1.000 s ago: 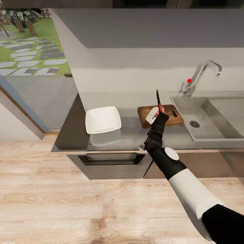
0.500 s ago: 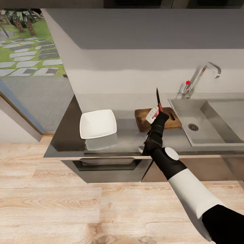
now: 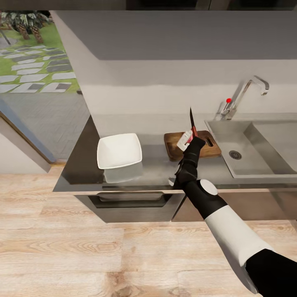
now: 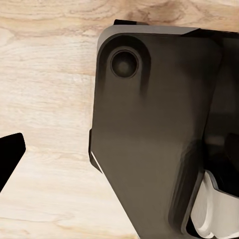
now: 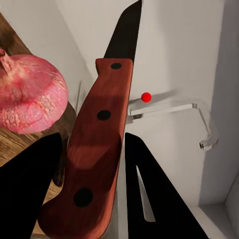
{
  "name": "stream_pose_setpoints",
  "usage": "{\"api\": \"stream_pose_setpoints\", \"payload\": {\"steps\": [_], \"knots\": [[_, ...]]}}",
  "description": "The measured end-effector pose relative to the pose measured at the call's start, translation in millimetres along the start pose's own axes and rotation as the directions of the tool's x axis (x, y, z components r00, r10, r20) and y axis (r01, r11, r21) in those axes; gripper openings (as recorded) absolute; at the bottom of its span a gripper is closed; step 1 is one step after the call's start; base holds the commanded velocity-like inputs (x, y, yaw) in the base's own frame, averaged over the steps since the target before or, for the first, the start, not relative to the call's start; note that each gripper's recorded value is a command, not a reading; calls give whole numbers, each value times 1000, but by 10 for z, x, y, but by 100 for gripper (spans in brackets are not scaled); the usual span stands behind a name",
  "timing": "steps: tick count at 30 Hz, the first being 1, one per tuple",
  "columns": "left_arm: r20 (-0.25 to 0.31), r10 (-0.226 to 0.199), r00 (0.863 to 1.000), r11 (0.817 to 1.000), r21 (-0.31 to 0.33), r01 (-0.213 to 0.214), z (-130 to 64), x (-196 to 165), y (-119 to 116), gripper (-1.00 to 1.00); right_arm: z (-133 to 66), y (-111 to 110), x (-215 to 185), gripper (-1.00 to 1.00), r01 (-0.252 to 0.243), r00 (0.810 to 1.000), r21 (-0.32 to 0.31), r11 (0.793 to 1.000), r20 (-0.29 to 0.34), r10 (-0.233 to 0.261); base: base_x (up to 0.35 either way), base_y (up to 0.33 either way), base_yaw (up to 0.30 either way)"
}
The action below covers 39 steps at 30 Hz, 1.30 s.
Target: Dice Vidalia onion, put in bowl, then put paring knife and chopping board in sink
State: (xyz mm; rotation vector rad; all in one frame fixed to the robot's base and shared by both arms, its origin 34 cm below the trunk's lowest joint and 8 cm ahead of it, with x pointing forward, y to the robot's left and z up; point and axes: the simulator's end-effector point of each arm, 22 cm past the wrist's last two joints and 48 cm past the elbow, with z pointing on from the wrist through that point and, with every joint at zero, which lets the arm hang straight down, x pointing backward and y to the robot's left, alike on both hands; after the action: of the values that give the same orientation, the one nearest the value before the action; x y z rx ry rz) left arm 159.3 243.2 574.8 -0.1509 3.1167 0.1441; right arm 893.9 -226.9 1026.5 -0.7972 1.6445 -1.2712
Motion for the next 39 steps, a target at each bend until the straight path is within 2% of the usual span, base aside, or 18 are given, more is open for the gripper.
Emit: {"api": "stream_pose_setpoints", "payload": {"steps": [6,11,14,39], "knots": [[0,0,1000,1000,1,0,-1,1,-9,100,7,32,18,-100,4,1000,-10,1000,-2,-4,0,0,0],[0,0,1000,1000,1,0,-1,1,-10,100,4,171,26,-100,8,1000,-71,997,-3,-8,0,0,0],[0,0,1000,1000,1,0,-1,1,-10,100,1,199,27,-100,9,1000,-84,996,-3,-9,0,0,0],[0,0,1000,1000,1,0,-1,1,-10,100,11,222,57,-100,11,1000,-93,996,-8,-12,0,0,0]]}}
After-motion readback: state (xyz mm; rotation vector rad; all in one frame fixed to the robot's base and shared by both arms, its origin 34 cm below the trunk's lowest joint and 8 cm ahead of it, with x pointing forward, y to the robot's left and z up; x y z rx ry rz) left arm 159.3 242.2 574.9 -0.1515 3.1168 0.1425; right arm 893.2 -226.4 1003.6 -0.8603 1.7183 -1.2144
